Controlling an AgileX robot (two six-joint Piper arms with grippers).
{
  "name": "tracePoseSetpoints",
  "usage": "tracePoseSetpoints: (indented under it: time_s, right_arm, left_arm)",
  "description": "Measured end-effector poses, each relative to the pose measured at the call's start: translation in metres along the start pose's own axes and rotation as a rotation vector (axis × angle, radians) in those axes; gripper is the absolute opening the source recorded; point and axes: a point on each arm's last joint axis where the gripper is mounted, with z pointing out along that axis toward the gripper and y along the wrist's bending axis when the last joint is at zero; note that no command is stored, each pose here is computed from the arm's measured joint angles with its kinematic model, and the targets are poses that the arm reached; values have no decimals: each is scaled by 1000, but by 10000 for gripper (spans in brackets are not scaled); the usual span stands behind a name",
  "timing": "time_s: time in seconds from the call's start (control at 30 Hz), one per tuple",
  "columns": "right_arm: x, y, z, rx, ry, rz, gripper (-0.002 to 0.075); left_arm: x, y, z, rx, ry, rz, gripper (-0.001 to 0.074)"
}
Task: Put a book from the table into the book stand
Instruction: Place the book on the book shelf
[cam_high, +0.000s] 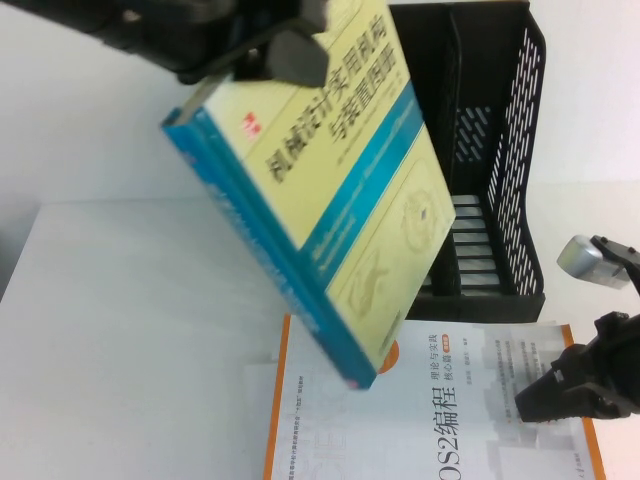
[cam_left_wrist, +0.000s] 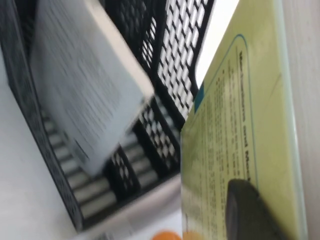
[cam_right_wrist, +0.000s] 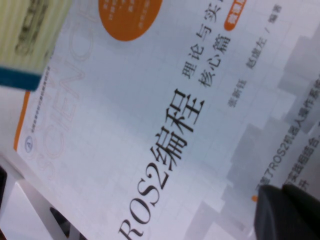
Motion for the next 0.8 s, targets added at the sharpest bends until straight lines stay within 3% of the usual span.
tracePoseSetpoints:
  time_s: [0.3, 0.47, 0.8]
  right_arm:
    - [3, 9, -17, 53, -51, 6, -3]
    - [11, 23, -42, 138, -134, -33, -3]
    - [29, 47, -76, 193, -255, -122, -3]
  left_arm:
    - [-13, -38, 46, -210, -85, 70, 192]
    - [-30, -48, 66, -204, -142, 42, 192]
    - [-46, -52, 93, -219, -178, -11, 192]
